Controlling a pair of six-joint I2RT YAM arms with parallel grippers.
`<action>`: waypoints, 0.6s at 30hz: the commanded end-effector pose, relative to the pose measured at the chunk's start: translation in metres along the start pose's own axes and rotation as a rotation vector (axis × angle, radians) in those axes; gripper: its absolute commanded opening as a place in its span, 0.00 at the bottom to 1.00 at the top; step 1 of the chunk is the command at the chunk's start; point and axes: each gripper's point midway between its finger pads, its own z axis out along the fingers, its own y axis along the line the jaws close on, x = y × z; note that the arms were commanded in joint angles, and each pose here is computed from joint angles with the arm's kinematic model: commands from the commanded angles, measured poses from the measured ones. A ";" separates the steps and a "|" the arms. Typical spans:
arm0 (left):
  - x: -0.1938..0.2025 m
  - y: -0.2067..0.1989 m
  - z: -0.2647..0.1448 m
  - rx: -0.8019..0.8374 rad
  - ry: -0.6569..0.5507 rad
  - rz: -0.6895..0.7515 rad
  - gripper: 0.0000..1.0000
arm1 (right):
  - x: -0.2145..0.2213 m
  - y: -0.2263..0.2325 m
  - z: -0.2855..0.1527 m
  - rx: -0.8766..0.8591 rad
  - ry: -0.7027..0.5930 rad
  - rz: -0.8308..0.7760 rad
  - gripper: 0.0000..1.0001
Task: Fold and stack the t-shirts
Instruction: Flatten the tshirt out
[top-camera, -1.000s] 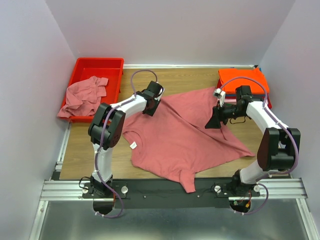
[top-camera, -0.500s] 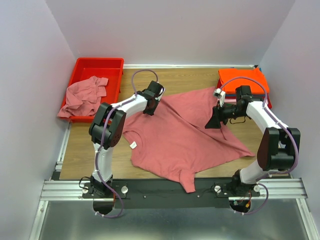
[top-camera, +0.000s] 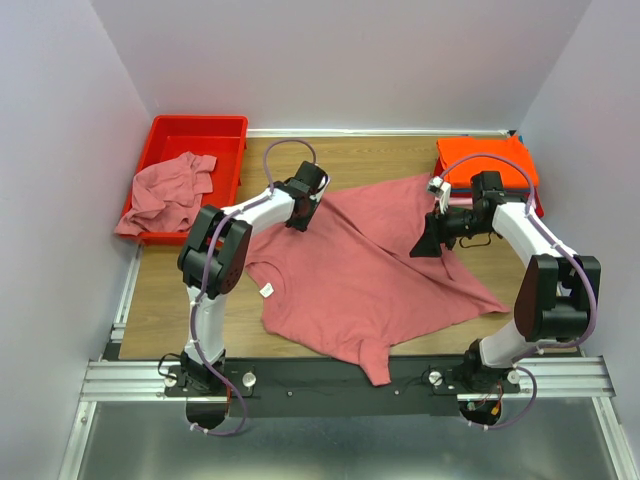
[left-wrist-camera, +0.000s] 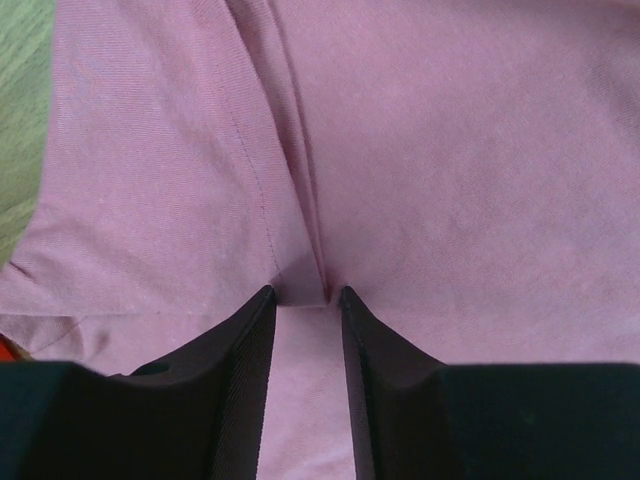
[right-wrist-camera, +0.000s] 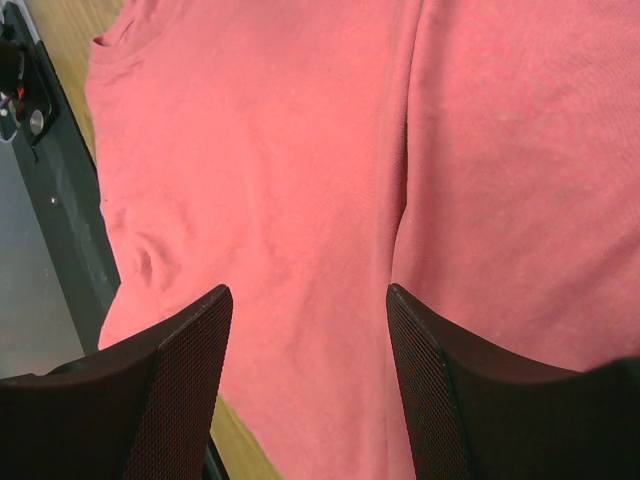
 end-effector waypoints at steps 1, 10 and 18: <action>-0.013 0.004 -0.018 0.001 -0.032 0.015 0.42 | -0.002 -0.006 0.000 0.008 -0.003 0.003 0.70; -0.019 0.005 -0.018 0.001 -0.041 0.014 0.44 | -0.002 -0.006 0.000 0.009 -0.002 0.005 0.70; -0.017 0.003 -0.008 0.001 -0.023 0.020 0.44 | -0.002 -0.006 0.000 0.009 -0.003 0.004 0.70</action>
